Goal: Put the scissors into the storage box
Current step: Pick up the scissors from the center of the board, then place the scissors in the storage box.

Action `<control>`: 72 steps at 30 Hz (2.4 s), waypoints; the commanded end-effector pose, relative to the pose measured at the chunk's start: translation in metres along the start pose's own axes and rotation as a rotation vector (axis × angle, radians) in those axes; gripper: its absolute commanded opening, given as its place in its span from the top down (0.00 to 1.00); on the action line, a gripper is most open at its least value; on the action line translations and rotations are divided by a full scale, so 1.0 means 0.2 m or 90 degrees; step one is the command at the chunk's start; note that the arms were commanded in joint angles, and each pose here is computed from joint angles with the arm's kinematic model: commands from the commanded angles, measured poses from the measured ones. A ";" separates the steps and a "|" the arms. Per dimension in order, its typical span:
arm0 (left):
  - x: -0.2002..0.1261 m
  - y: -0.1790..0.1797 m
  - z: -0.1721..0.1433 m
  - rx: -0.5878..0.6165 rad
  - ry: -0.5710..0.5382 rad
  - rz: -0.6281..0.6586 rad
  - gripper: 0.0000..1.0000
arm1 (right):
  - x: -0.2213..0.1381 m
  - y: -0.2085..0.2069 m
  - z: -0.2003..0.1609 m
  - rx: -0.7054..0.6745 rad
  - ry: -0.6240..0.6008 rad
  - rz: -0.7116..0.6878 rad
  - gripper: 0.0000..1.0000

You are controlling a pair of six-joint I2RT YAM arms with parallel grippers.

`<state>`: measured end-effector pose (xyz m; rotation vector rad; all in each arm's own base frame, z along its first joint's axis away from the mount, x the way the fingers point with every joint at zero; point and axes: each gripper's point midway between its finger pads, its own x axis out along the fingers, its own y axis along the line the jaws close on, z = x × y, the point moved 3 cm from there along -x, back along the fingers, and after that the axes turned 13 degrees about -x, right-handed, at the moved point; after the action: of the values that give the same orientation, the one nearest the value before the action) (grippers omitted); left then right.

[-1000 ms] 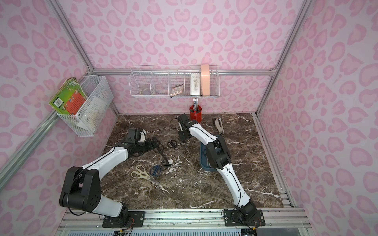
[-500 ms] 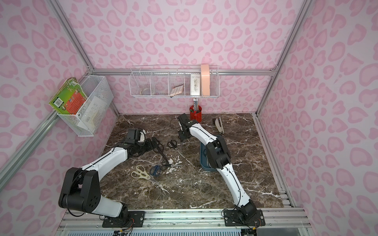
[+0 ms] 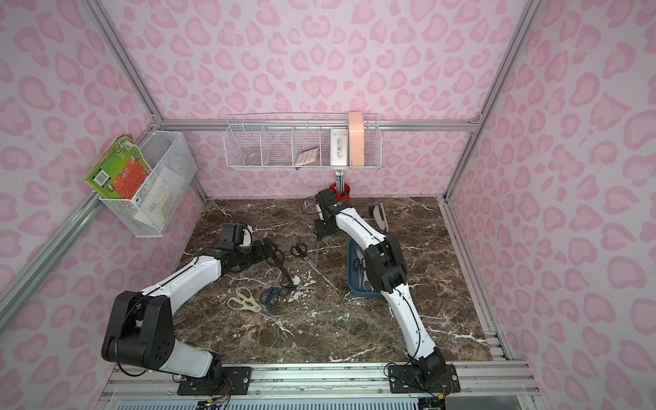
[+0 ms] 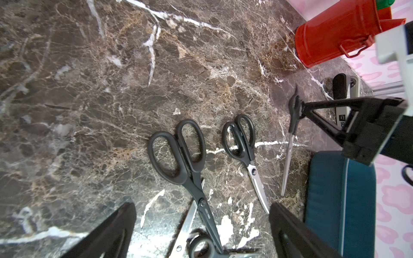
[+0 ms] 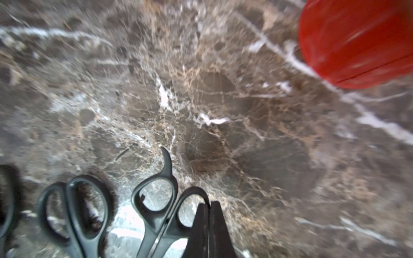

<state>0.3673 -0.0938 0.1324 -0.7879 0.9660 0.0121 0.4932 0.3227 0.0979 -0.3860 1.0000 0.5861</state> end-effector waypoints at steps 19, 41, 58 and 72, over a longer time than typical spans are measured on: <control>0.02 -0.01 -0.02 -0.003 0.018 -0.014 0.02 | -0.64 -0.11 -0.13 0.020 -0.071 -0.050 1.00; 0.05 -0.04 -0.10 0.054 0.025 0.001 0.02 | -0.67 -0.43 -0.98 0.060 0.075 -0.169 1.00; 0.04 -0.03 -0.10 0.059 0.025 0.008 0.02 | -0.47 -0.50 -1.02 0.076 0.103 -0.168 1.00; 0.03 -0.05 -0.09 0.066 0.017 0.003 0.01 | -0.57 -0.52 -0.92 0.083 0.076 -0.196 0.77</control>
<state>0.3617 -0.1135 0.1240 -0.6961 0.9901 -0.0345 0.3861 0.1067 0.0998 -0.4577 1.0826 0.2387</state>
